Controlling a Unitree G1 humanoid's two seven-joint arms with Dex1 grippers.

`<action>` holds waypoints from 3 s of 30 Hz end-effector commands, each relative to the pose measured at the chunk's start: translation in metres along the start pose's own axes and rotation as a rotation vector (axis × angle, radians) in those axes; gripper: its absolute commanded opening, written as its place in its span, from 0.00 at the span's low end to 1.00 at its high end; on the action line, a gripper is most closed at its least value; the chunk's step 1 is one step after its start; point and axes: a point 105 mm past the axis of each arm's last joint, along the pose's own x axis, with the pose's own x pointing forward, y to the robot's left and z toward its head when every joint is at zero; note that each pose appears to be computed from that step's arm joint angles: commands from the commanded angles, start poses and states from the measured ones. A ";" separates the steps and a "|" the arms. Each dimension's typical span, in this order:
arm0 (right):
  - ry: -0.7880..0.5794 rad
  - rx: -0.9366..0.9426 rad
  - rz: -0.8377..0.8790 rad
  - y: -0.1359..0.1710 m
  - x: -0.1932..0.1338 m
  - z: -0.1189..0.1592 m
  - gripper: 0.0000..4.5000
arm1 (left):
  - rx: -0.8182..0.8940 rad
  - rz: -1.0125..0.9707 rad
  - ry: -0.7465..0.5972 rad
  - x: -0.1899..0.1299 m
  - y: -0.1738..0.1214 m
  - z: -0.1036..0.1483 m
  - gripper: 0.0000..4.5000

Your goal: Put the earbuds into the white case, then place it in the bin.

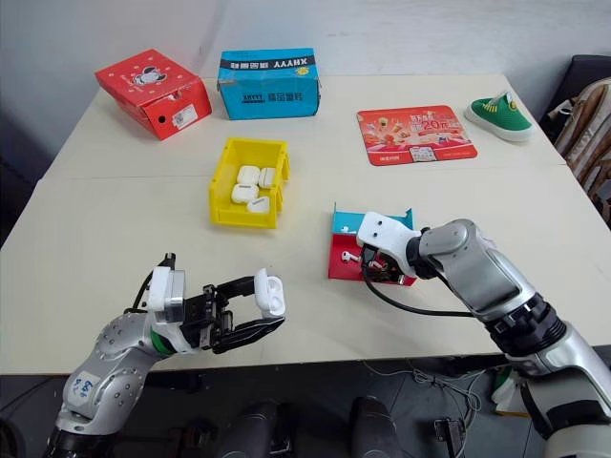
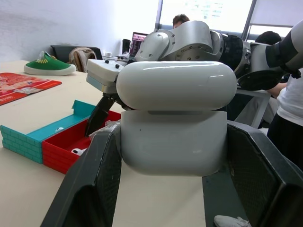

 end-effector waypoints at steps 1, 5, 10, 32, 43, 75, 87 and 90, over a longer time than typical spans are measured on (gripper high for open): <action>0.003 0.007 -0.009 -0.003 -0.001 0.001 0.65 | 0.054 -0.023 -0.010 0.003 -0.006 0.010 0.62; 0.021 0.017 0.008 0.000 0.000 -0.003 0.61 | 0.054 -0.022 -0.008 0.002 -0.006 0.010 0.62; 0.033 0.022 0.020 0.003 0.000 -0.006 0.29 | 0.054 -0.021 -0.006 0.002 -0.006 0.010 0.62; -0.411 0.019 0.071 -0.010 -0.060 0.039 0.09 | 0.038 -0.059 -0.136 0.015 -0.002 0.036 0.62; -1.459 0.142 0.164 0.025 -0.145 0.133 0.09 | -0.069 -0.236 -0.322 0.039 0.017 0.086 0.62; -1.424 0.056 0.272 0.063 -0.112 0.139 0.09 | -0.073 -0.306 -0.394 0.063 0.009 0.099 0.62; -1.356 0.092 0.319 0.066 -0.101 0.129 0.44 | -0.054 -0.334 -0.400 0.066 0.005 0.101 0.62; -1.362 0.082 0.279 0.060 -0.109 0.127 0.65 | -0.051 -0.328 -0.400 0.064 0.005 0.100 0.62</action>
